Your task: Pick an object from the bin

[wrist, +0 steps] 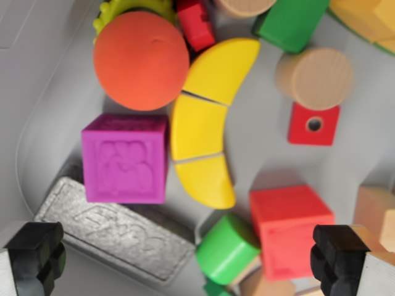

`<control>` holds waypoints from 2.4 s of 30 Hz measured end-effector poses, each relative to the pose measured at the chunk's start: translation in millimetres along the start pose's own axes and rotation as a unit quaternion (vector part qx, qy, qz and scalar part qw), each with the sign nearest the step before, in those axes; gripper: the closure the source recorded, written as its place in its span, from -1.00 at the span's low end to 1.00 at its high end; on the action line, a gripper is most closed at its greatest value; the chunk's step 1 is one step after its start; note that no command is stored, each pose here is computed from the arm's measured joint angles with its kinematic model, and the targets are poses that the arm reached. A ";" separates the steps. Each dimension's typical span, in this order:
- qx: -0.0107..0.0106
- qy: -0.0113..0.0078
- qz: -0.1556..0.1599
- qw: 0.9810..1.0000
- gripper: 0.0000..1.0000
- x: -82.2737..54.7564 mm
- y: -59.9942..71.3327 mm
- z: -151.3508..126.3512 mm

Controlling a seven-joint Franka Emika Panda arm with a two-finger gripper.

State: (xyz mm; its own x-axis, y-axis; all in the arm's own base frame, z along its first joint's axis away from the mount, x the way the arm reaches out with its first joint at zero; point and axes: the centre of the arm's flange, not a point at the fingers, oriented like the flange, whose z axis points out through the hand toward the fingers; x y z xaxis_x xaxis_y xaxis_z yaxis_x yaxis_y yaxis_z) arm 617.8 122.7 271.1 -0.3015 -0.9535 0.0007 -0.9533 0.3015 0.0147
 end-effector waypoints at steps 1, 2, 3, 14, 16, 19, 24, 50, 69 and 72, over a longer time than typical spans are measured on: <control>0.000 0.000 0.004 1.000 -1.00 -1.9 0.1 1.0; 0.001 0.000 0.013 1.000 -1.00 -5.6 0.2 3.1; 0.001 0.000 0.022 1.000 -1.00 -9.1 0.5 5.3; 0.006 0.001 0.078 0.997 -1.00 -34.6 2.1 33.7; 0.006 0.001 0.079 0.997 -1.00 -33.6 1.4 40.9; 0.006 0.002 0.080 0.997 -1.00 -32.6 0.9 56.4; 0.005 0.003 0.080 0.997 -1.00 -32.5 1.4 76.4; 0.026 -0.014 0.078 0.997 -1.00 -42.6 -5.7 122.2; 0.026 -0.014 0.078 0.997 1.00 -42.6 -5.7 122.2; 0.026 -0.014 0.078 0.997 1.00 -42.6 -5.7 122.2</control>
State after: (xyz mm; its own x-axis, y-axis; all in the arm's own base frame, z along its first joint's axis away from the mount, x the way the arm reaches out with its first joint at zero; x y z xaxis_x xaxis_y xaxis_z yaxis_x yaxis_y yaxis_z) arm 634.3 162.1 148.7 -0.4462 -0.8945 -0.0297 -0.8939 0.4470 -0.0344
